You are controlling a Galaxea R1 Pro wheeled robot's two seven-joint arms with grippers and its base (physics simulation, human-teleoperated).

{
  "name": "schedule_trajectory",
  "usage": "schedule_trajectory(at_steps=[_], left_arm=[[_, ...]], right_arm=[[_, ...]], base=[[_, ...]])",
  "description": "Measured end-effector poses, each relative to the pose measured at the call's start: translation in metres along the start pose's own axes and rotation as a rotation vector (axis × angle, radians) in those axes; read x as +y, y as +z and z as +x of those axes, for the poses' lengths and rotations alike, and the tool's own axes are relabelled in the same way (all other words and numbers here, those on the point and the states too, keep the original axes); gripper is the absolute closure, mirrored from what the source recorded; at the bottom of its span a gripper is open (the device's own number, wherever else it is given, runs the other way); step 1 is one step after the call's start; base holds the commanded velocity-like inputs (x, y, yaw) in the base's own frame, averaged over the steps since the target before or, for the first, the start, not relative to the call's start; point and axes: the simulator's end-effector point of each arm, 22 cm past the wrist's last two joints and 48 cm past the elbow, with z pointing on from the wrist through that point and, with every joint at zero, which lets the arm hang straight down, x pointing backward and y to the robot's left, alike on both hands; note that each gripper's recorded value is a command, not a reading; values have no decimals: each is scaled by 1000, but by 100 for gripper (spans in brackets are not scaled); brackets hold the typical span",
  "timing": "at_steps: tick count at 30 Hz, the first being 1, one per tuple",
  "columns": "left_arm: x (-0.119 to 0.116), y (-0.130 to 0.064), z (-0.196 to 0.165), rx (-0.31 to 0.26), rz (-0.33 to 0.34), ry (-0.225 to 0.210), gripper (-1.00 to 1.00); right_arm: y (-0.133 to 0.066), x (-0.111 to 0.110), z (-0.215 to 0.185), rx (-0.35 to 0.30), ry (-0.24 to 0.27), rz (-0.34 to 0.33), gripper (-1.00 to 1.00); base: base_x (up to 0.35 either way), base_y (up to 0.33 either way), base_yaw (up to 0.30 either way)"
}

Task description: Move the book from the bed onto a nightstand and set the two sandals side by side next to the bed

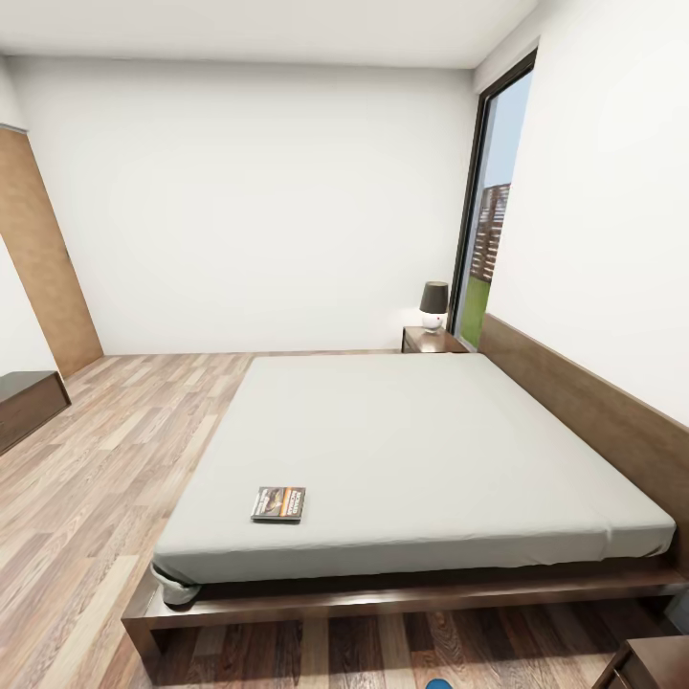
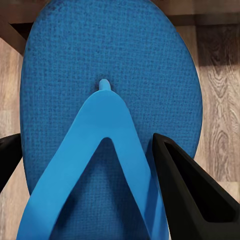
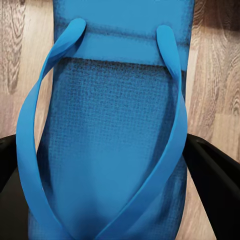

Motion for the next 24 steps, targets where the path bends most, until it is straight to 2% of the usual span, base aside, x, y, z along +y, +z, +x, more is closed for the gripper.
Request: schedule_trajectory(at_steps=[24], left_arm=[[0,0,0,-2,2,1,100]], right_arm=[[0,2,-1,-2,0,-2,100]], base=[[80,95,0]])
